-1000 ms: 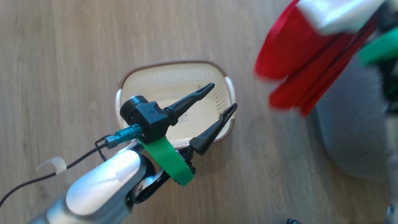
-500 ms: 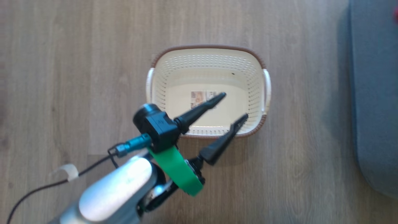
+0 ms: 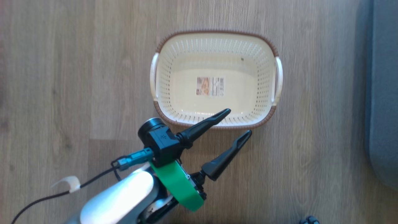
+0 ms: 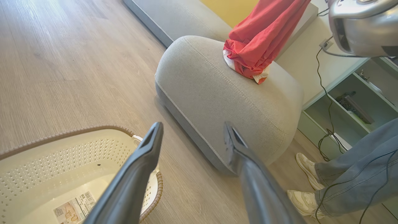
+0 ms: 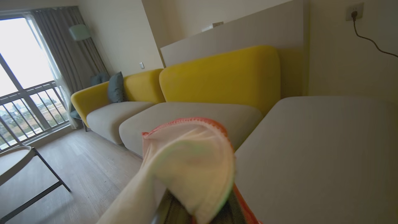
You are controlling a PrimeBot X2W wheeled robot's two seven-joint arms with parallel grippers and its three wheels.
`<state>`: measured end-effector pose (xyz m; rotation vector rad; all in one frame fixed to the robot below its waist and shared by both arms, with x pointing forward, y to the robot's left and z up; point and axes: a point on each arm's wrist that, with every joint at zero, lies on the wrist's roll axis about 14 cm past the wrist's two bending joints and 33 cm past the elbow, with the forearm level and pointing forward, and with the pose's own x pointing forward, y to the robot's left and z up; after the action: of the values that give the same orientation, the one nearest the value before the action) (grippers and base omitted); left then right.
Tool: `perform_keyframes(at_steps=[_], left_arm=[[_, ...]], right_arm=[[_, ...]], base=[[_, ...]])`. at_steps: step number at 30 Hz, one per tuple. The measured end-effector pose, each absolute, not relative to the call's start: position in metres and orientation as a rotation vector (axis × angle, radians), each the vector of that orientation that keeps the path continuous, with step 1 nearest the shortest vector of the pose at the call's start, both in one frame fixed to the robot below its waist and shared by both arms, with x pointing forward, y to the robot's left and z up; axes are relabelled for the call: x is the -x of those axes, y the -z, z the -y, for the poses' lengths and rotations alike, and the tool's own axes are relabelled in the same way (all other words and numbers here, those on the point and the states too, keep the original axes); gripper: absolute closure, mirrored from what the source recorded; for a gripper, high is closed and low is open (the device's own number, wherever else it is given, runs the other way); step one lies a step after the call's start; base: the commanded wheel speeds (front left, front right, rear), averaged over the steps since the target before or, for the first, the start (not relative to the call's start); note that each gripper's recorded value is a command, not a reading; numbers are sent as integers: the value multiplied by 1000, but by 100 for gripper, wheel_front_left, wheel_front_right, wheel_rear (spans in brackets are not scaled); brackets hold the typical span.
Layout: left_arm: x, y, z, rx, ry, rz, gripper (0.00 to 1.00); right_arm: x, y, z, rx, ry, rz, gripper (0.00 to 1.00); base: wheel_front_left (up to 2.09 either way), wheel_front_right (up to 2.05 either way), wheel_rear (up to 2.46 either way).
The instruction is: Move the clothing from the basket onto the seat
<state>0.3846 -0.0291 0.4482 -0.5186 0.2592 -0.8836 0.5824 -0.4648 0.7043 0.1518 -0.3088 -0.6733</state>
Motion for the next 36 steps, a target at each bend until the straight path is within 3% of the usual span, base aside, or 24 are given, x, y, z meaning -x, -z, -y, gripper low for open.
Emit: perform_keyframes(at_steps=[8,12,13,15,17,26,36], left_arm=[[-396,-411,21,518,871,-344,0],[-399,-405,24,528,876,-357,0],[-400,-404,25,528,874,-358,0],[-401,-403,24,521,874,-360,0],[-403,-405,23,510,871,-354,0],[-412,-429,28,501,877,-286,0],[-417,-457,26,529,817,-242,0]], right_arm=[[-565,-518,478,-180,810,-29,100],[-548,-468,475,-146,838,-154,100],[-545,-464,476,-129,843,-166,92],[-542,-464,478,-101,847,-176,61],[-542,-468,478,-78,840,-172,0],[-535,-480,473,81,740,-266,0],[-478,-519,471,173,628,-228,0]], base=[[0,0,0],[0,0,0],[0,0,0],[0,0,0],[0,0,0],[0,0,0],[0,0,0]])
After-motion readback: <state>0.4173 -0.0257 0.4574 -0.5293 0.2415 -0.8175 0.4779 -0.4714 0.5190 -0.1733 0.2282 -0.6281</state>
